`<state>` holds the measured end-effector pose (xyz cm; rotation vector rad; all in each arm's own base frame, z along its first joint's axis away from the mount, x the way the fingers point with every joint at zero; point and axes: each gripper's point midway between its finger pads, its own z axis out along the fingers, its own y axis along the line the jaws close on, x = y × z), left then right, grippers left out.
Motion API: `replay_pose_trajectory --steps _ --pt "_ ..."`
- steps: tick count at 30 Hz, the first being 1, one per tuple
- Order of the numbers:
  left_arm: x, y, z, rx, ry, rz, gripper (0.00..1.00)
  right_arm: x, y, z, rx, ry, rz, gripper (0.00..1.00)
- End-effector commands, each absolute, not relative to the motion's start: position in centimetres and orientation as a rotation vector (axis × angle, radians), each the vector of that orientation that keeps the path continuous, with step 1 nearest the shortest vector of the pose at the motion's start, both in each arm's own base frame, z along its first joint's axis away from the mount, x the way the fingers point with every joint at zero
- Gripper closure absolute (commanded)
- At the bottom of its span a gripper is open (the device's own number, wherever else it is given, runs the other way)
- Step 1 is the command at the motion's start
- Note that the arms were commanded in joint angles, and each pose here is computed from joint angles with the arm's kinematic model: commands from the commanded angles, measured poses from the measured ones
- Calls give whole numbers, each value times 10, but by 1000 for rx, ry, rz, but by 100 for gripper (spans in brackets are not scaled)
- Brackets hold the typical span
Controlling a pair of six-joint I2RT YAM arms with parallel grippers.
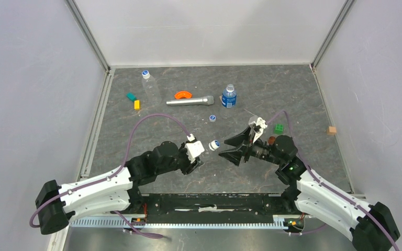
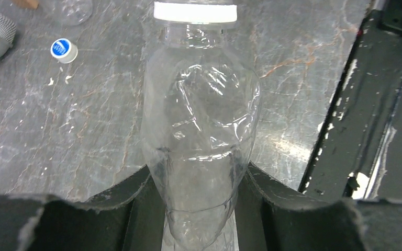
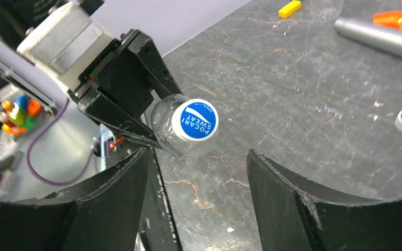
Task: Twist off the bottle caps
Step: Unscrew the bottle cap from the plastic bottle.
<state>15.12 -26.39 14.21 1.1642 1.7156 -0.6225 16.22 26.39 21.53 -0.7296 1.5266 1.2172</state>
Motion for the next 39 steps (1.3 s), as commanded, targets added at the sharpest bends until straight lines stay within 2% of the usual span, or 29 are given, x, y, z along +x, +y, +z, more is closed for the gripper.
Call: replay_pose_trajectory --steps 1,12,21,25,29,31,33,36,39 --pt "168 -264 164 1096 1679 -542 84 175 265 237 -451 1537 1353 27" --pt "166 -262 152 1123 1699 -525 84 184 276 231 -367 1579 1436 27" --pt "164 -265 147 1138 1713 -533 84 178 289 235 -392 1550 1566 33" --pt "164 -264 149 1125 1710 -542 84 179 292 227 -395 1576 1570 41" --pt "163 -265 153 1119 1691 -558 84 176 293 222 -425 1582 1577 53" --pt "161 -268 156 1121 1679 -578 84 171 295 222 -485 1559 1583 66" --pt "158 -270 160 1130 1663 -599 84 164 295 227 -569 1510 1579 73" --pt "145 -278 168 1178 1614 -688 84 153 297 228 -730 1441 1542 80" --pt "131 -284 179 1208 1551 -785 84 142 298 223 -931 1385 1484 80"
